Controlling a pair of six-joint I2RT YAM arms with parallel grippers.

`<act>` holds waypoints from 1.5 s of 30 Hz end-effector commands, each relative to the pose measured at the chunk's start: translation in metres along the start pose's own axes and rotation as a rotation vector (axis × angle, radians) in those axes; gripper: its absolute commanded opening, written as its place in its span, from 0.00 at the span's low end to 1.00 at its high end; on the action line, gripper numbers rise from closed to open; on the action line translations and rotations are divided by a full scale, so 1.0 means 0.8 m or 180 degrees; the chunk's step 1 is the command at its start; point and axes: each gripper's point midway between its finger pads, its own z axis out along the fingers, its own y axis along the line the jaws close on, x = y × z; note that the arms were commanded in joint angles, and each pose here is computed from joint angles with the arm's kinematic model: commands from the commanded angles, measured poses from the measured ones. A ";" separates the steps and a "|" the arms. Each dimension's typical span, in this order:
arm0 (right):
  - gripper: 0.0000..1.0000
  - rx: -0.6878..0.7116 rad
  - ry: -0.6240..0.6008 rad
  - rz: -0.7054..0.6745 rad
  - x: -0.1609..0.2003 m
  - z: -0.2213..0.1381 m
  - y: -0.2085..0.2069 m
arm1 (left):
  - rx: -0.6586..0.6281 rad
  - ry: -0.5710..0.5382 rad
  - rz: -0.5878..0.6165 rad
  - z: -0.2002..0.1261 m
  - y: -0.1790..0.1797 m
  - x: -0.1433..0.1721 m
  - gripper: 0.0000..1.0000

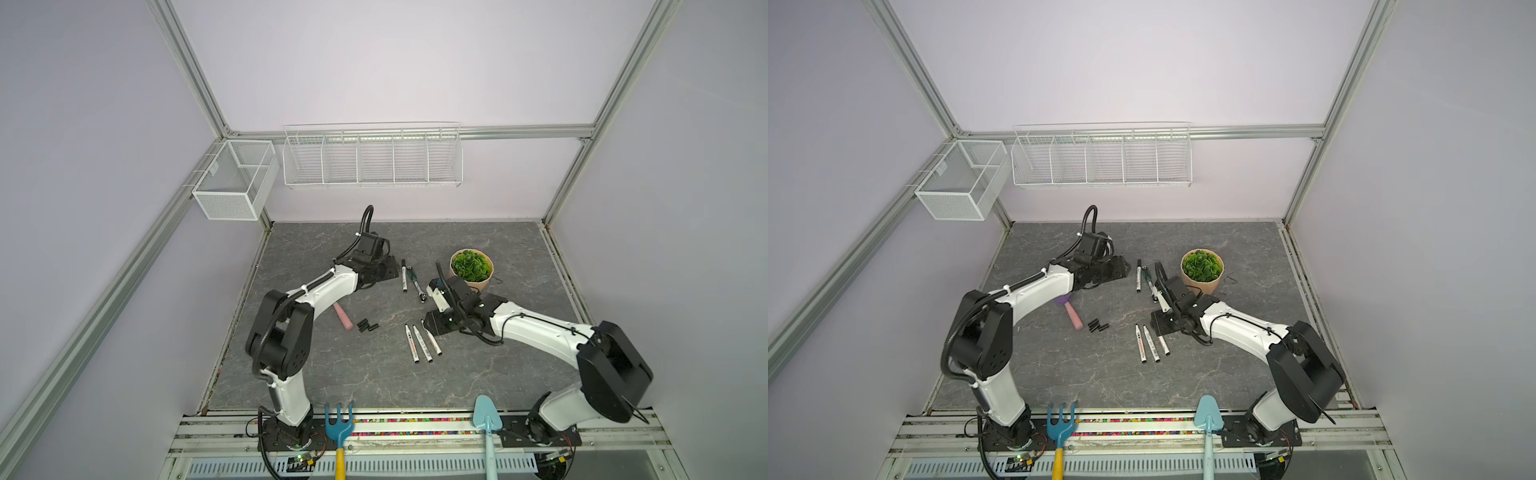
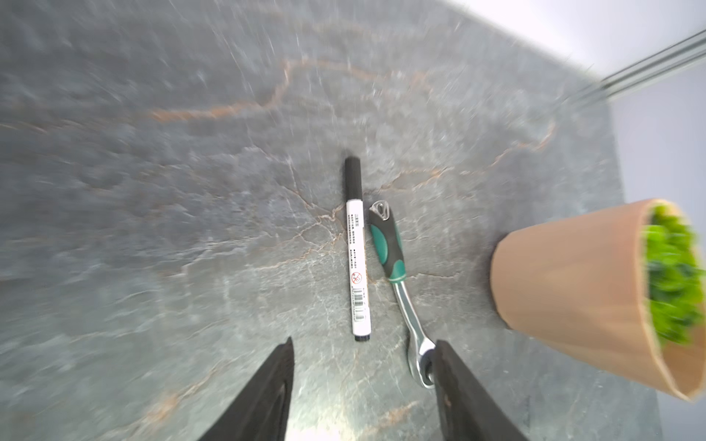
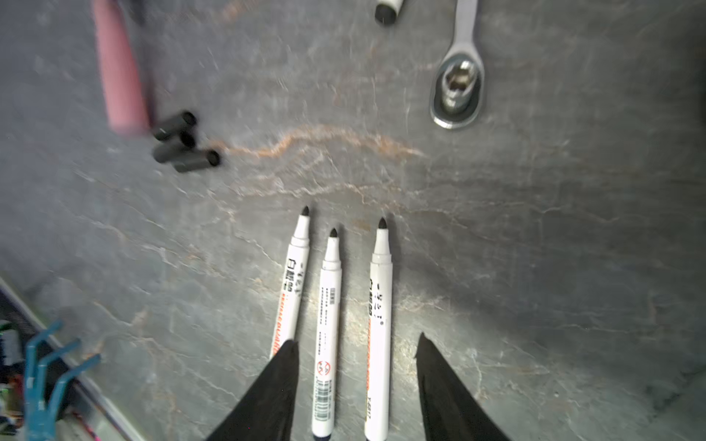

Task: Insert pens into pen caps
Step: Pick up a pen at the center of the table, then pass a pen.

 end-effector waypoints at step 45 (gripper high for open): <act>0.11 -0.0721 -0.1813 0.0647 -0.182 -0.129 0.032 | 0.2208 -0.0029 0.1672 -0.131 -0.147 0.108 0.62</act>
